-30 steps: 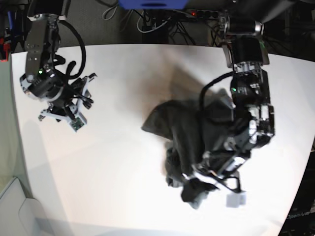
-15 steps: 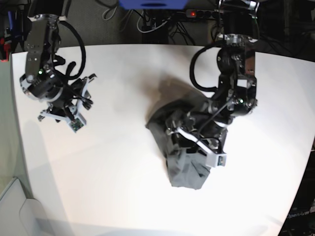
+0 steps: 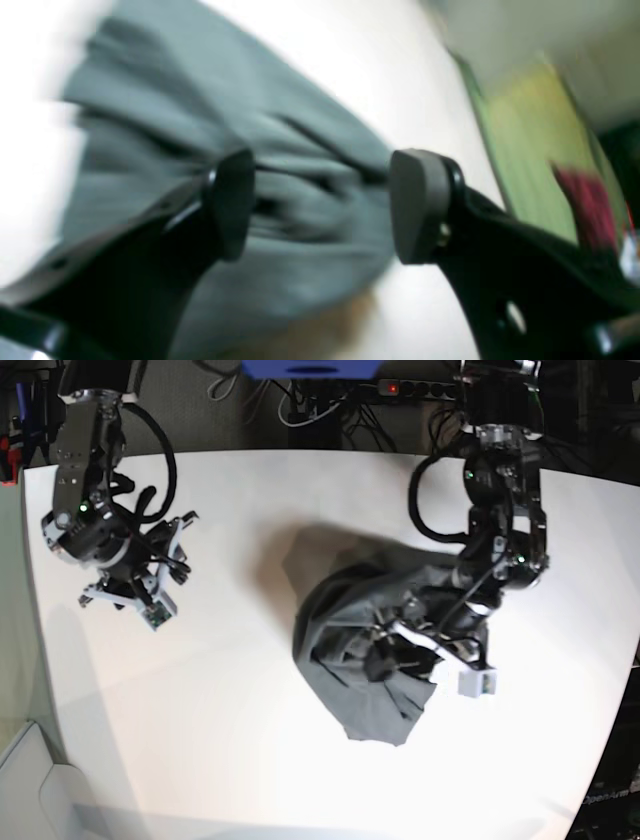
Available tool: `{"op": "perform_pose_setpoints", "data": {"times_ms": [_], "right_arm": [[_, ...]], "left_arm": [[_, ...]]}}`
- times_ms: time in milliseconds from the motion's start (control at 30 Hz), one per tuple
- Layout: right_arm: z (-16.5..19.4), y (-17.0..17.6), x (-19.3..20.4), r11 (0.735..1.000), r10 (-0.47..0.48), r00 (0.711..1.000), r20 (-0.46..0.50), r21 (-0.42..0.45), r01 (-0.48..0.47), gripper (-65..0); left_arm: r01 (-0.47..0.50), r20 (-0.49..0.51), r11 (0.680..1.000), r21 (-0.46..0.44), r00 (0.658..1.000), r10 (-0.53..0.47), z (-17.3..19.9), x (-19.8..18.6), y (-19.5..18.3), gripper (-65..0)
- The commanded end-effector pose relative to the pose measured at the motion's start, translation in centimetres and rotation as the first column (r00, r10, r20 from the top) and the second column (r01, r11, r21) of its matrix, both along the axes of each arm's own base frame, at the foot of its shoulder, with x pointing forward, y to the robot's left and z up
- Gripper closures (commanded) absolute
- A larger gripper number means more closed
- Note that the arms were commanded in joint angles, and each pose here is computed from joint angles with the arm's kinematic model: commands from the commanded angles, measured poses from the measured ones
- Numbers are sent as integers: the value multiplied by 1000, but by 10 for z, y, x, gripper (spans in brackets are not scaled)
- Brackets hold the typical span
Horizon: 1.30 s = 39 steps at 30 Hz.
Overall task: Layout the t-shirt on the table in an organized manner, then fold the t-shirt properly
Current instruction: 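Drag the t-shirt with the left gripper toward the table centre and release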
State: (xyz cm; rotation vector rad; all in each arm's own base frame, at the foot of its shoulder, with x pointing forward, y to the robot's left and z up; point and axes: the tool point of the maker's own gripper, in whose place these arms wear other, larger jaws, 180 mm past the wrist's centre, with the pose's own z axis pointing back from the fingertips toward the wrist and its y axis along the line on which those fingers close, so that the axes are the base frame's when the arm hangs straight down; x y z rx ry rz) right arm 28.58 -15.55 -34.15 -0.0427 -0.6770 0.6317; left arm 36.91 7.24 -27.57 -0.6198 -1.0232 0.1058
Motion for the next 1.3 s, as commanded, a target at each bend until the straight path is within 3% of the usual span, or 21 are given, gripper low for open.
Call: {"op": "perform_pose_setpoints", "data": {"times_ms": [0,100,200,467,600,700,800,933,1067,1167,1267], "right_arm": [[9,1,6,1000,8,999,38,6,-8,-266],[9,1,5,1000,8,999,35,6,-8,-266],[9,2,5,1000,8,999,37,8,-8,-266],[9,1,6,1000,8,999,38,5,-8,-266],[10,1,7,1000,8,999,41,5,-8,-266],[13,0,9,1000,9,999,49,3,-9,-266],[19,-17,13,999,-45,997,68,-1,46,-266],[31,-44,19,992,-128,986,107,-3,129,-269],[35,-63,19,982,-187,975,121,-2,189,-270],[34,-65,16,981,-193,974,117,-5,195,-270],[33,-64,16,981,-192,975,113,-2,194,-270]], "left_arm": [[-10,46,999,-39,999,12,16,4,4,-417],[-108,14,992,-58,994,109,7,8,40,-417],[-161,-88,985,-57,984,156,-30,-1,58,-417],[-177,-294,983,40,939,181,-107,-35,67,-416],[73,-451,997,28,891,-52,-141,-67,-1,-416],[281,-490,959,17,839,-237,-148,-89,-62,-416],[411,-478,911,9,802,-357,-144,-108,-102,-416],[448,-373,893,-42,822,-431,-104,-107,-122,-416],[457,-275,888,-48,849,-452,-68,-102,-117,-416],[421,-185,906,-48,887,-422,-42,-89,-112,-417],[332,-162,942,-49,928,-336,-39,-76,-90,-417]]}}
